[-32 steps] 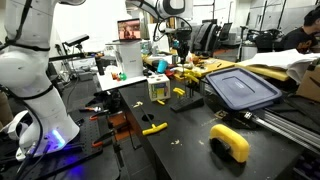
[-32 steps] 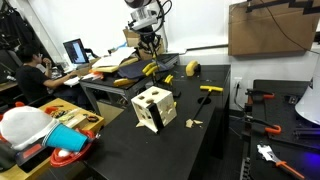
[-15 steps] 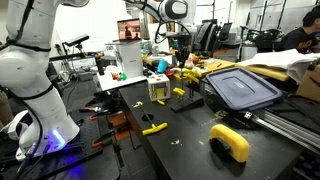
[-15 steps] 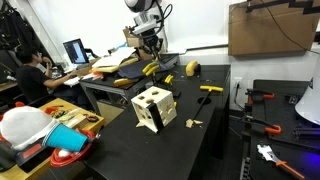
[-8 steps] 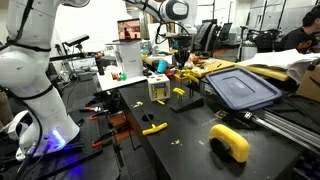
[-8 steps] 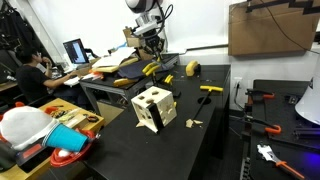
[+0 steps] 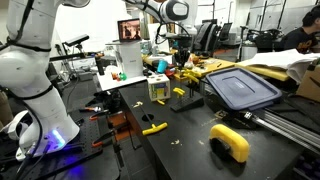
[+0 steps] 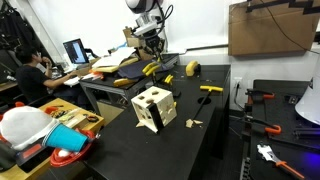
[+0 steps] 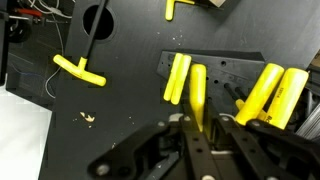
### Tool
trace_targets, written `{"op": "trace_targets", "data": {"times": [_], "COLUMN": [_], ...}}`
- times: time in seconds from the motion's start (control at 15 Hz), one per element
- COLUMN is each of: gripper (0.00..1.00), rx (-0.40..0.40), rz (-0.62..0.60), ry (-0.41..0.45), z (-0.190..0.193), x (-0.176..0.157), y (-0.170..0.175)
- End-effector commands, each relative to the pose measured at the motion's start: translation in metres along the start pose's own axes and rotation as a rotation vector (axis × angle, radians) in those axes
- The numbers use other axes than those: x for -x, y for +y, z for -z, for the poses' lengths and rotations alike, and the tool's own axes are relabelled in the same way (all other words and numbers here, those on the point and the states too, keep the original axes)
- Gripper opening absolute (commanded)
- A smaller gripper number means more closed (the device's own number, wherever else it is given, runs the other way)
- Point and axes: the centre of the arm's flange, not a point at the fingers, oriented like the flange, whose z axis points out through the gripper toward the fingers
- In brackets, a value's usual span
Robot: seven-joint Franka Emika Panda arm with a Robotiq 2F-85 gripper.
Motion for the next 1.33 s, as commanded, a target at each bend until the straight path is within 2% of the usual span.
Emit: {"op": "trace_targets", "data": {"times": [0.0,0.33,0.67,1.27], "gripper": [0.04,0.04,0.04,0.04], "rx": [-0.016,-0.034,-0.05,-0.018], "rz": [-0.025,-0.026,-0.028,-0.006], "ry": [-0.02,-0.023,0.019,0.021], "z": [0.005,0.0056,0.0079,0.0042], "x": [0.0023,0.0018,0.0022,0.0042], "y": [0.0043,0.0054,0.0044,0.0061]}}
